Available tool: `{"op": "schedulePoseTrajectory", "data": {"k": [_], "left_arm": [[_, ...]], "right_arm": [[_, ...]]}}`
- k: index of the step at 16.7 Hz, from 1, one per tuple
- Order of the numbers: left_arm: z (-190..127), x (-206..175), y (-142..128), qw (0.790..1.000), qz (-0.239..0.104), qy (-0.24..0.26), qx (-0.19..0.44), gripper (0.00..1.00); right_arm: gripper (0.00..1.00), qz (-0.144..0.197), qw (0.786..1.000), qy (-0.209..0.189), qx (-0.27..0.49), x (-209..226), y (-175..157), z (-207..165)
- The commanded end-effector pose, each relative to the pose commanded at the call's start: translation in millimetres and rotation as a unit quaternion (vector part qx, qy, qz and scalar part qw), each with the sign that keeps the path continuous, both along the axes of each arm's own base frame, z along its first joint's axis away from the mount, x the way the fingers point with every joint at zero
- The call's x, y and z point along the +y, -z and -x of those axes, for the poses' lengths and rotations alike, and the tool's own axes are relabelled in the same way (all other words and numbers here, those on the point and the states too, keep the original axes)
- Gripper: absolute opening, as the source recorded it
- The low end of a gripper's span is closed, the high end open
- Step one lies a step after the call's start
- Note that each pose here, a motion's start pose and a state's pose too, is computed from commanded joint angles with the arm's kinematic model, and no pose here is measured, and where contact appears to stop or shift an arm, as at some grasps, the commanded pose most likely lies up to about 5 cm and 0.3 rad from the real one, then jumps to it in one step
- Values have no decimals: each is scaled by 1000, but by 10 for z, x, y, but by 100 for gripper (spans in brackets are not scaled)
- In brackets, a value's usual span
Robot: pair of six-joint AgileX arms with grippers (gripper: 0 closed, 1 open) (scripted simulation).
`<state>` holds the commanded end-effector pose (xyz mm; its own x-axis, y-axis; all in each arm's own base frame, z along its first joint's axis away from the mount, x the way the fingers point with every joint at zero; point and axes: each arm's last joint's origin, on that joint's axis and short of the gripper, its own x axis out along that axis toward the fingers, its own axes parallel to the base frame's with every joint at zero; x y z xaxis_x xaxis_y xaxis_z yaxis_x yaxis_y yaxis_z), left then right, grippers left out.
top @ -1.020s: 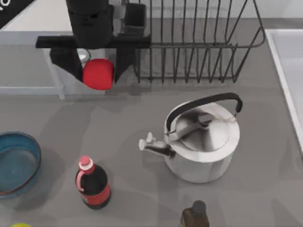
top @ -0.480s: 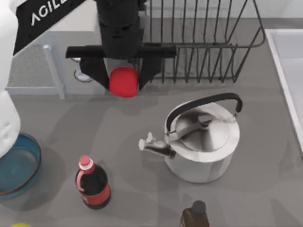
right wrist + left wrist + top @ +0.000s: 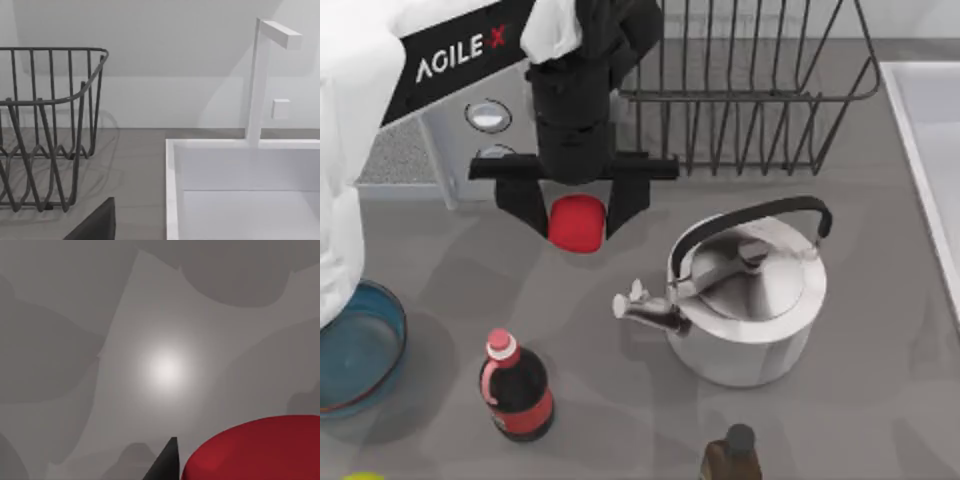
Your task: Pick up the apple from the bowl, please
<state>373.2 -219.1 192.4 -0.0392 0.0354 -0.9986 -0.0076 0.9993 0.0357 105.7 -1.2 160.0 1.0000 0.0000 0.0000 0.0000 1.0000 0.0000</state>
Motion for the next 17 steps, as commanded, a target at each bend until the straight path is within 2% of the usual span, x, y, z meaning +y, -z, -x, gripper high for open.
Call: {"op": "schedulePoseTrajectory", "data": {"k": [5,11,17], "left_arm": [[78,-54,306,1000,14,10,-16,0],[102,-79,334,1000,18,14,-19,0],[102,-79,334,1000,18,14,-19,45]], "right_arm": [[100,0,1000,0,0,0,0,0],[100,0,1000,0,0,0,0,0],[100,0,1000,0,0,0,0,0]]}}
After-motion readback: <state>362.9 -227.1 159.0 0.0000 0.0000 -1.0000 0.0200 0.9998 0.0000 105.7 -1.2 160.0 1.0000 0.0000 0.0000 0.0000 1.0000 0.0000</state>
